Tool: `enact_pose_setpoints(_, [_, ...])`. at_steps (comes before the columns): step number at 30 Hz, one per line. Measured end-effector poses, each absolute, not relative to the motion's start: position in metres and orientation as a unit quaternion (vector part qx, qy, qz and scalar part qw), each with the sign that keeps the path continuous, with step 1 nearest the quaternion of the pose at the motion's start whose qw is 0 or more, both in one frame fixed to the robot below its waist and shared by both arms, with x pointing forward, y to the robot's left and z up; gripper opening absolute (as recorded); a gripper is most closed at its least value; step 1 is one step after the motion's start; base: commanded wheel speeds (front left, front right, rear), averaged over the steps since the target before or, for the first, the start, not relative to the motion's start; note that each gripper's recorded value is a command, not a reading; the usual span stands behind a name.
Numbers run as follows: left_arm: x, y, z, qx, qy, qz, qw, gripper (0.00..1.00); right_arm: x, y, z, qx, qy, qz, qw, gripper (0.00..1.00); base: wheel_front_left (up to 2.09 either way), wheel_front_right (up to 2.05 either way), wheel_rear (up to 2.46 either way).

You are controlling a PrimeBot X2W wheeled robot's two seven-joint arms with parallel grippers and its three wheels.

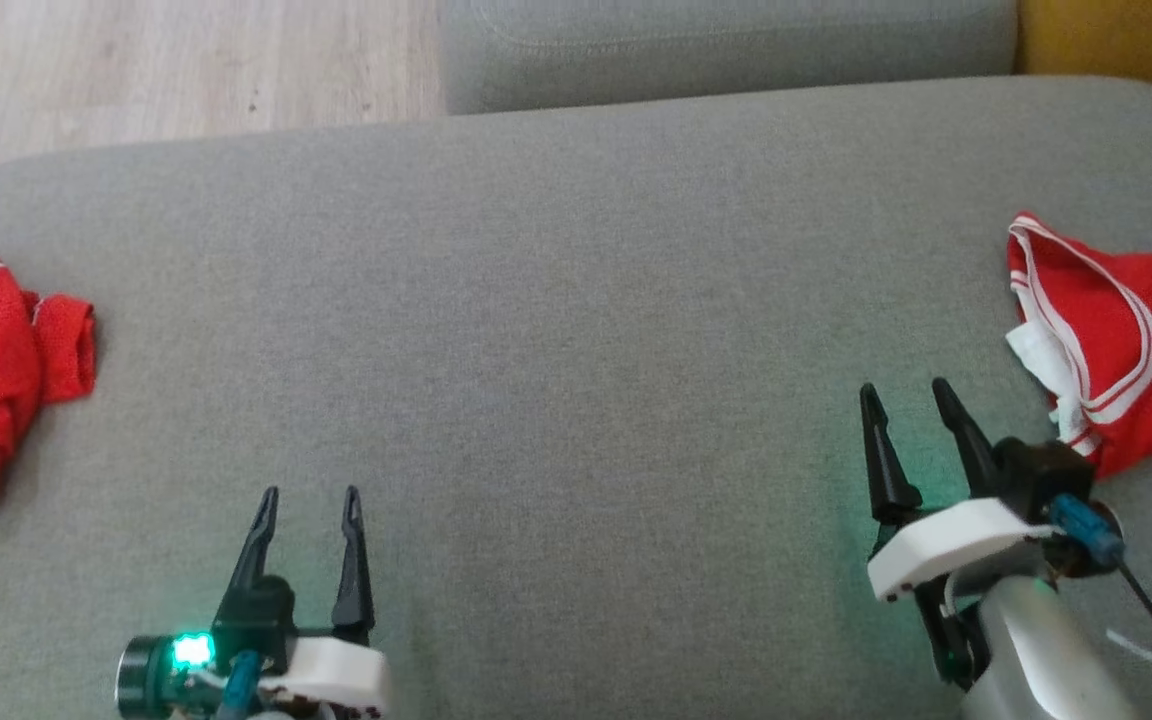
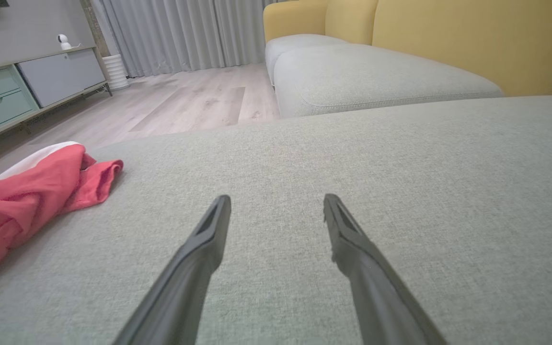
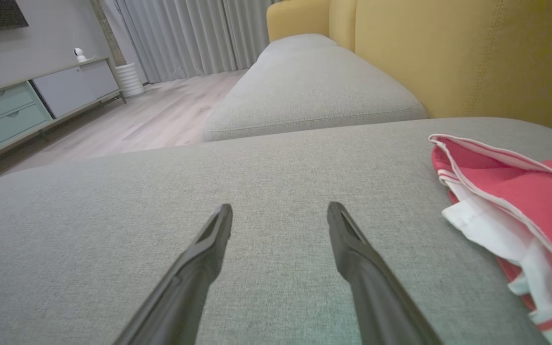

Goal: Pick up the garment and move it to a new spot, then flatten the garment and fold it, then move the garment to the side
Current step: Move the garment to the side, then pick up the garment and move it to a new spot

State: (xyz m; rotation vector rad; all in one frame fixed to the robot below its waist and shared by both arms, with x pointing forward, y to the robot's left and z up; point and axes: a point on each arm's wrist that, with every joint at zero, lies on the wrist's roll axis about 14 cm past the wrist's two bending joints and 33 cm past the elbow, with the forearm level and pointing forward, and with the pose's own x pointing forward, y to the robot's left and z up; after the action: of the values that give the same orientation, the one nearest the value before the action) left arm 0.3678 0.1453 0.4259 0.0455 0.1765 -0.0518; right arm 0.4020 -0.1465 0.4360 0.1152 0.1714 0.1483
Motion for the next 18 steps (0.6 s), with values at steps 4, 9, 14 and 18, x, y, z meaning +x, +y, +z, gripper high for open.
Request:
enact_pose_setpoints(4, [0.36,0.155,0.43,0.022,0.083,-0.01,0.996,1.0,0.395,-0.143,0.442,0.069,0.078,0.077,0.992,1.0,0.0,0.0,0.0])
enact_pose_setpoints(9, [0.349,0.159,0.429,0.021,0.085,-0.004,0.996,1.0,0.386,-0.143,0.446,0.081,0.072,0.074,0.991,1.0,0.0,0.0,0.0])
enact_pose_setpoints(14, [0.344,0.165,0.429,0.021,0.085,0.007,0.996,1.0,0.384,-0.142,0.448,0.083,0.069,0.075,0.991,1.0,0.0,0.0,0.0])
enact_pose_setpoints(18, [0.342,0.17,0.428,0.02,0.086,0.015,0.996,1.0,0.385,-0.137,0.445,0.082,0.074,0.082,0.99,1.0,0.0,0.0,0.0])
